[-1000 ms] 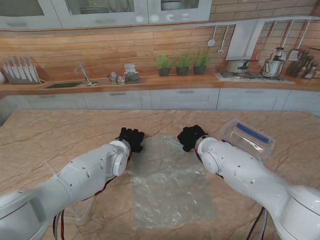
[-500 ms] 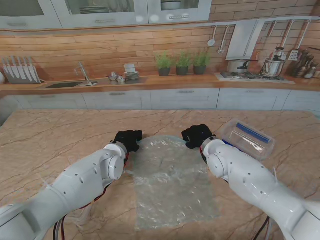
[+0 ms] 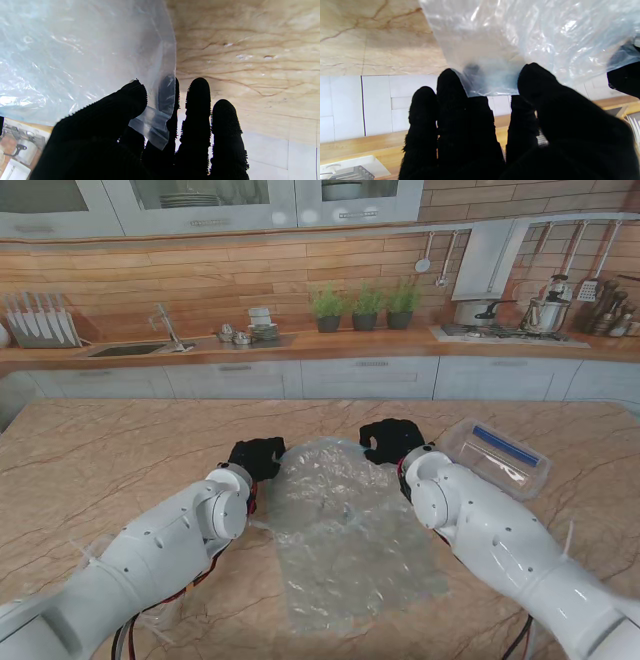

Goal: Fold the bubble film and place it into the plastic crate

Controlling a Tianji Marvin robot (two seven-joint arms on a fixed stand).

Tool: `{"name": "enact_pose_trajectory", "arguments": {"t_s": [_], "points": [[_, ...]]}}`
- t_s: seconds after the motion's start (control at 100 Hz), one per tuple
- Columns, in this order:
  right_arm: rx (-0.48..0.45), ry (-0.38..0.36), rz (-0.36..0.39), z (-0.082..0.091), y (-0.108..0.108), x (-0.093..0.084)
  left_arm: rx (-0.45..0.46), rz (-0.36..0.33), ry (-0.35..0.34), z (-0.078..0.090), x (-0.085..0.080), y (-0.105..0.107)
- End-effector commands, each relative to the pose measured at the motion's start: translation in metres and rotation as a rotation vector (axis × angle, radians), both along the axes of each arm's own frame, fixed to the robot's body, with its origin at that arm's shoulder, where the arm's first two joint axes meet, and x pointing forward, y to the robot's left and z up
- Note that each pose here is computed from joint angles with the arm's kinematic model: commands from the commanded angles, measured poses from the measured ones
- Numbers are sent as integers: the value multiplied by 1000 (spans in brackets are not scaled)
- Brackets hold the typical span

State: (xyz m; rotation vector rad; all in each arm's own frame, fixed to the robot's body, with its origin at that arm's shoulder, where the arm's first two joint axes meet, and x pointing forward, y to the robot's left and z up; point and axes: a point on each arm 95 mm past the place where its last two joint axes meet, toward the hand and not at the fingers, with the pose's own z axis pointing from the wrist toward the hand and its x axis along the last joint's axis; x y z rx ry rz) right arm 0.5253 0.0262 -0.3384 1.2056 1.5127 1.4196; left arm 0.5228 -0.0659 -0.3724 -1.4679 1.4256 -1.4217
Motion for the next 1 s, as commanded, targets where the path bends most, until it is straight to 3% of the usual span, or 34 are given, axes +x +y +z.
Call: {"name": "enact_pose_trajectory", "arguments": {"t_s": [0.0,0.33,0.48,0.71,0.87,0.99], "points": [[30,-17,13,6,10,-1,-16,-4,-25,8,0,-7],[128,-103,-7,28,10,5,-87,13,-165,44,12,-1],[159,-175,1,33,5,6,-107,-16,-213,57,9,1],[156,-277,83,24,-17,-11,-182,-111,-279,61,-12,11],[137,-352,147,9,-33,-34,-159,-240,-342,65,-31,16],[110,-367,201,-3,-44,-53,-120,-355,-366,65,-46,21]]}}
